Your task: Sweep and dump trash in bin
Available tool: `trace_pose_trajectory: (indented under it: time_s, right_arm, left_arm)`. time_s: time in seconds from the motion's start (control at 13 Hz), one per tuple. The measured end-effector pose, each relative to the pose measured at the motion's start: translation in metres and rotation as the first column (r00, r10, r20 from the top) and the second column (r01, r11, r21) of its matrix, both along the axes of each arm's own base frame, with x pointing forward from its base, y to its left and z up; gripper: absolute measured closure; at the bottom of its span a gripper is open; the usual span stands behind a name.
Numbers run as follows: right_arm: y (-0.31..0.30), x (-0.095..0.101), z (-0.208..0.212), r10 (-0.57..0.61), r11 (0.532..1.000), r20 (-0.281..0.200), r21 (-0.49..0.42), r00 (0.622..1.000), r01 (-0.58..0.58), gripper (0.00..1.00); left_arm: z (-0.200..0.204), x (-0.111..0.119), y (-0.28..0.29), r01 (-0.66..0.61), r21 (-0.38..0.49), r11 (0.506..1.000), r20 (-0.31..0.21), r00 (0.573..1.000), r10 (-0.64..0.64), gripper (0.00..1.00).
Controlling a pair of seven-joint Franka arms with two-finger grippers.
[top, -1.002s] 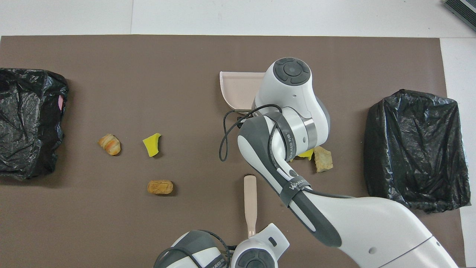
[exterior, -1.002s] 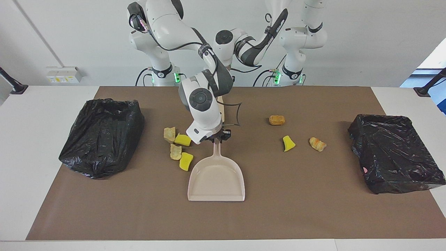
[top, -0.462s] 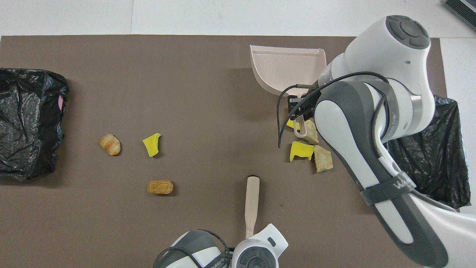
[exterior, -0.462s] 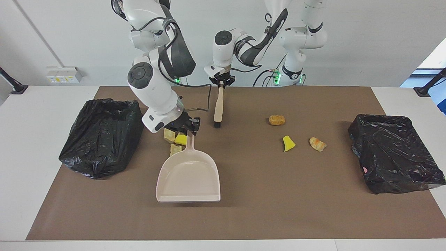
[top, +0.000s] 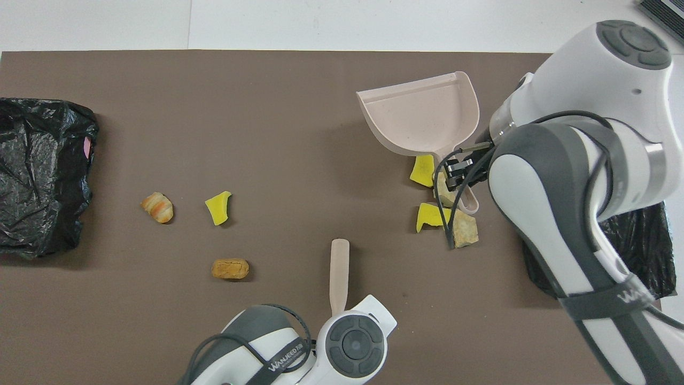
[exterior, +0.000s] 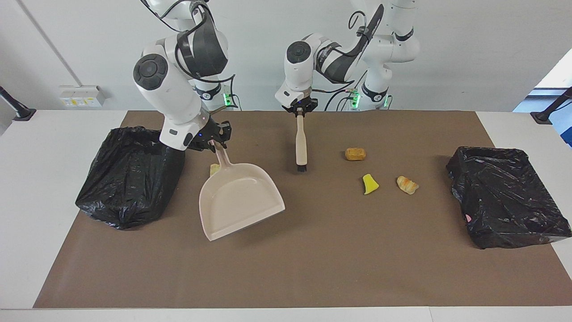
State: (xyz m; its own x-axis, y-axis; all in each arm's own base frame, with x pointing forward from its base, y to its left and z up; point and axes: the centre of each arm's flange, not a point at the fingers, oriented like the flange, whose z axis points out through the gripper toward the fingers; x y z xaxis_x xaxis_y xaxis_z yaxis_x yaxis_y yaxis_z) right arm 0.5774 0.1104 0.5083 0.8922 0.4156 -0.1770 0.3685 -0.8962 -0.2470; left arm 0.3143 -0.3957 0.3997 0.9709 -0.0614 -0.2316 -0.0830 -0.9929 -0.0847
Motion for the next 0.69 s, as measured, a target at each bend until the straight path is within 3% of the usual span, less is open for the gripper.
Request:
trace_pose_trajectory:
  time_s: [0.15, 0.39, 0.54, 0.69]
  right_arm:
    - [-0.018, -0.010, -0.009, 0.189, 0.982, 0.010, -0.021, 0.982, -0.188, 0.68]
    - [-0.018, -0.026, -0.032, 0.415, 0.910, 0.065, -0.043, 0.907, -0.413, 0.68]
    - [0.003, -0.038, -0.044, 0.591, 0.807, 0.108, -0.079, 0.800, -0.585, 0.68]
    - [0.035, -0.050, -0.052, 0.688, 0.726, 0.105, -0.112, 0.718, -0.678, 0.68]
  left_arm:
    - [0.013, 0.032, 0.040, -0.001, 0.021, 1.000, 0.005, 1.000, 0.000, 0.73]
    - [0.028, 0.083, 0.114, 0.024, 0.023, 0.999, -0.003, 1.000, -0.024, 0.73]
    - [0.029, 0.110, 0.164, 0.034, 0.040, 0.999, -0.004, 0.999, -0.034, 0.73]
    - [0.029, 0.133, 0.213, 0.013, 0.076, 0.997, 0.008, 1.000, -0.014, 0.73]
